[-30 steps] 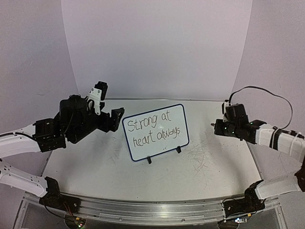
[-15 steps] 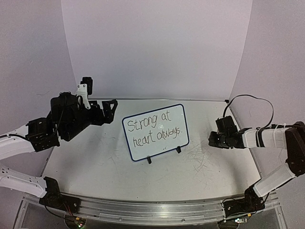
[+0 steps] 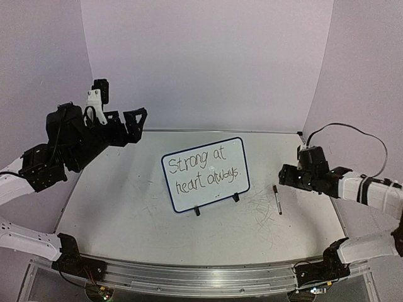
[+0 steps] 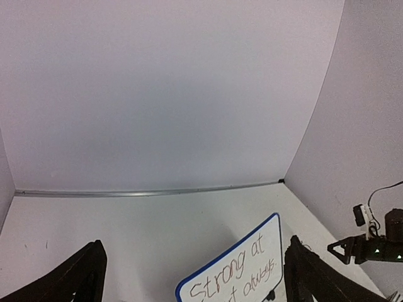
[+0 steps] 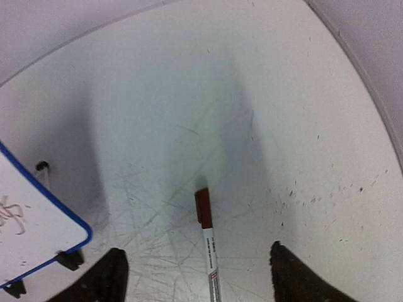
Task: Write a sentence on the whiteboard
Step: Reset both arms
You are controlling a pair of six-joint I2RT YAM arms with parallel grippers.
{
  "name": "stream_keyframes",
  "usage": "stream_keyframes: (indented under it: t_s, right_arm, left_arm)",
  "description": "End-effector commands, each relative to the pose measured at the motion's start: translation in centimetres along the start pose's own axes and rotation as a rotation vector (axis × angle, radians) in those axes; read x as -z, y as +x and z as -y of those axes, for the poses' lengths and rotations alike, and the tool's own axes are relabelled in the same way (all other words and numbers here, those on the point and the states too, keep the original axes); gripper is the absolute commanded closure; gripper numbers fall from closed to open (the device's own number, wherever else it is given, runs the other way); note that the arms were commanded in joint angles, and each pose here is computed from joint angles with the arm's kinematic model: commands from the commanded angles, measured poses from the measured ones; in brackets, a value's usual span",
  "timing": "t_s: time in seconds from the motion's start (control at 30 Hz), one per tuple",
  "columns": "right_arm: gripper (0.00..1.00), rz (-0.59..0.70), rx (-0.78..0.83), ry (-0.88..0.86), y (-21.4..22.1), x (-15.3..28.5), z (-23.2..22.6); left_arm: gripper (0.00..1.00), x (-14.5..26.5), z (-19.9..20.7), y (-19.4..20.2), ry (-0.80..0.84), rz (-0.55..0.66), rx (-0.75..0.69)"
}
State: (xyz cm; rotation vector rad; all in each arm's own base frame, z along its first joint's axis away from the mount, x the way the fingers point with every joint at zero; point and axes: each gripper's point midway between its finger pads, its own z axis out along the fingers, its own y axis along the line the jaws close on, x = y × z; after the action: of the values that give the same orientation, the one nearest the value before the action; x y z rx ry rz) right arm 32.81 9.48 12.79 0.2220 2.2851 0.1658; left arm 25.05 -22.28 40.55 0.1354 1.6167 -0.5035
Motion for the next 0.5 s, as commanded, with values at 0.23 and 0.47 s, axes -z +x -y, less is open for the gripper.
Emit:
stream_keyframes:
  t_s: [0.23, 0.47]
  right_arm:
    - [0.02, 0.745, 0.029, -0.190, -21.7, 28.6, -1.4]
    - [0.02, 0.911, -0.024, -0.202, -23.9, 35.9, 0.3]
  left_arm:
    - [0.01, 3.5, 0.8, -13.6, 0.032, 0.262, -0.032]
    - [0.01, 4.4, 1.0, -15.5, 0.053, 0.299, -0.015]
